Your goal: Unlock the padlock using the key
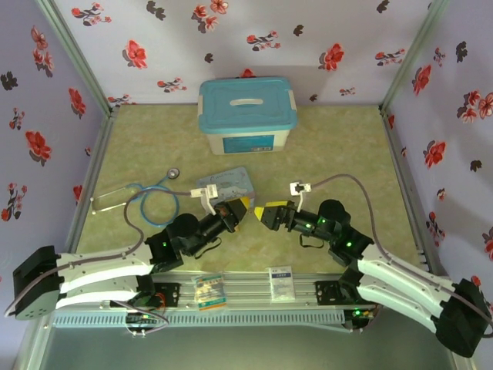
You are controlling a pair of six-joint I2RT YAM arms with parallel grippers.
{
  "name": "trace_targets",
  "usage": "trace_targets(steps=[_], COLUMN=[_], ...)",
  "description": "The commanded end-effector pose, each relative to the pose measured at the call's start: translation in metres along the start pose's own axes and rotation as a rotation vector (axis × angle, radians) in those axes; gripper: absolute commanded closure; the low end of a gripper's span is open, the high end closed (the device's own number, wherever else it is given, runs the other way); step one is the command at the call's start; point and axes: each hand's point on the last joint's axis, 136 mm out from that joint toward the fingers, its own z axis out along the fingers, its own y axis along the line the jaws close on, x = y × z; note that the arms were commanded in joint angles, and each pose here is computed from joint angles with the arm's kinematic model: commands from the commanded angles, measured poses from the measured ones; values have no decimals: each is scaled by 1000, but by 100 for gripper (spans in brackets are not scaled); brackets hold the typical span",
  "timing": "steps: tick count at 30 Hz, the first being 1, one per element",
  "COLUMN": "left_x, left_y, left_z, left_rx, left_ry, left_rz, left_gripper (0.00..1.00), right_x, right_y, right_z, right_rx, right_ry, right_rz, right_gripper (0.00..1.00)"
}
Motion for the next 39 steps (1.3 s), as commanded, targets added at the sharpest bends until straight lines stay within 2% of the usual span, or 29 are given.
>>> trace_targets(steps=[1, 4, 8, 12, 22, 31, 35, 39], left_x=[-13, -14, -16, -17, -15, -18, -19, -20], left_y=[-13, -15, -21, -23, -16, -20, -21, -22], left_z=[-5, -4, -1, 1, 2, 4, 4, 5], left_rx=[61, 82, 100, 87, 80, 89, 91, 90], left_ry=[-47, -59, -69, -60, -74, -89, -92, -93], left_rz=[12, -8, -19, -2, -37, -36, -37, -32], left_gripper=[100, 100, 100, 100, 100, 100, 100, 100], right_x=[-17, -12, -6, -6, -1, 5, 6, 8], right_y=[46, 61, 68, 68, 64, 60, 59, 55], right_z=[-3, 4, 16, 17, 15, 14, 13, 14], right_rx=[-229, -304, -359, -398, -388, -378, -371, -358], right_ry=[-54, -9, 17, -1, 0, 15, 14, 19], right_rz=[1, 4, 16, 35, 36, 32, 27, 31], right_gripper=[3, 4, 12, 31, 62, 67, 74, 71])
